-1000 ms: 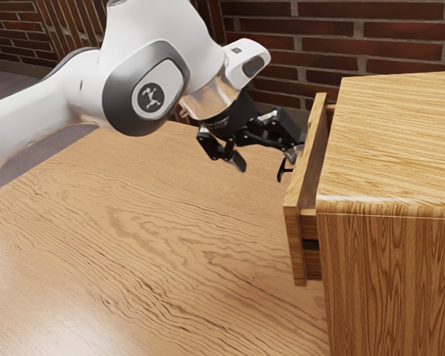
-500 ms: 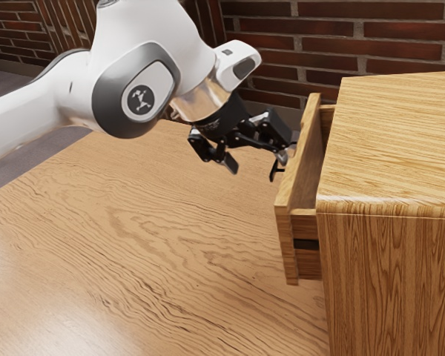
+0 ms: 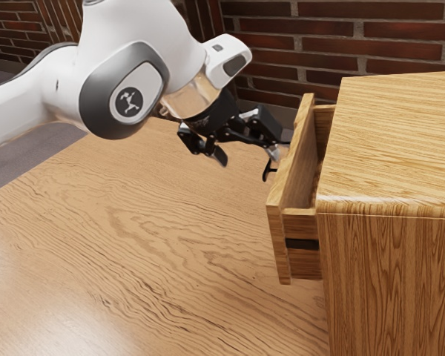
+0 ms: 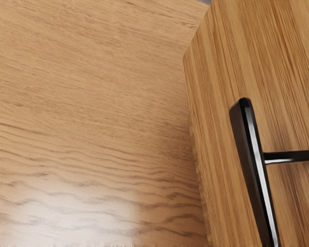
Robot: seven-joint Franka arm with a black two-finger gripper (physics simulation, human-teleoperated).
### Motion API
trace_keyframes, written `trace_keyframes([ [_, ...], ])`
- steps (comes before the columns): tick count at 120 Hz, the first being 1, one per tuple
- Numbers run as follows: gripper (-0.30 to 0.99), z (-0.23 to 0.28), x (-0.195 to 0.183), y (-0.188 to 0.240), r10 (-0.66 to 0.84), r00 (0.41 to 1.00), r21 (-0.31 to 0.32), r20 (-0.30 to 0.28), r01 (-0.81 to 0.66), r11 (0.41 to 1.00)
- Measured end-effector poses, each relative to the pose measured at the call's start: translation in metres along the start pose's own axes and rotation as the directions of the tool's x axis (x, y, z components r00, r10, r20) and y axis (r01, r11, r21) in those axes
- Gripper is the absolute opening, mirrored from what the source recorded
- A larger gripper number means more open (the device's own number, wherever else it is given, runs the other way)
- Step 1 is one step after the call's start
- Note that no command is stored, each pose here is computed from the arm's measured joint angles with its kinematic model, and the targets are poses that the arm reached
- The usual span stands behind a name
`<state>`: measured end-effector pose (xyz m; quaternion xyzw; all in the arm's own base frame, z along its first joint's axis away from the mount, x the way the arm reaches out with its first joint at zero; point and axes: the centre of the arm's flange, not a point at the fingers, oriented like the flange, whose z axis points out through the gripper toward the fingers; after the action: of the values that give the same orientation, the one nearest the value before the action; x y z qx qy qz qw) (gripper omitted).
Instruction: Pull the drawer handle with one arm to open the drawer
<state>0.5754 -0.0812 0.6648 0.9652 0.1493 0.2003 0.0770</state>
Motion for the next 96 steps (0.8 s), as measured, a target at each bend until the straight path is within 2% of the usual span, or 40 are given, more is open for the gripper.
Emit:
trace_keyframes([
  [14,0.69,0.001,0.005,-0.018,-0.028,1.000,0.016,-0.001,0.028,0.999],
  [38,0.69,-0.009,0.015,-0.075,-0.116,0.993,0.048,-0.021,0.117,0.992],
  [48,0.69,-0.045,0.013,-0.093,-0.142,0.988,0.037,-0.068,0.145,0.989],
  [59,0.69,-0.085,0.002,-0.092,-0.136,0.986,0.016,-0.100,0.139,0.990],
  [65,0.69,-0.112,-0.011,-0.082,-0.116,0.987,-0.003,-0.110,0.117,0.993],
  [73,0.69,-0.144,-0.033,-0.048,-0.047,0.994,-0.039,-0.099,0.043,0.998],
  [84,0.69,-0.158,-0.068,0.005,0.076,0.997,-0.068,-0.029,-0.078,0.995],
  [96,0.69,-0.173,-0.110,0.055,0.229,0.973,-0.044,0.029,-0.228,0.973],
])
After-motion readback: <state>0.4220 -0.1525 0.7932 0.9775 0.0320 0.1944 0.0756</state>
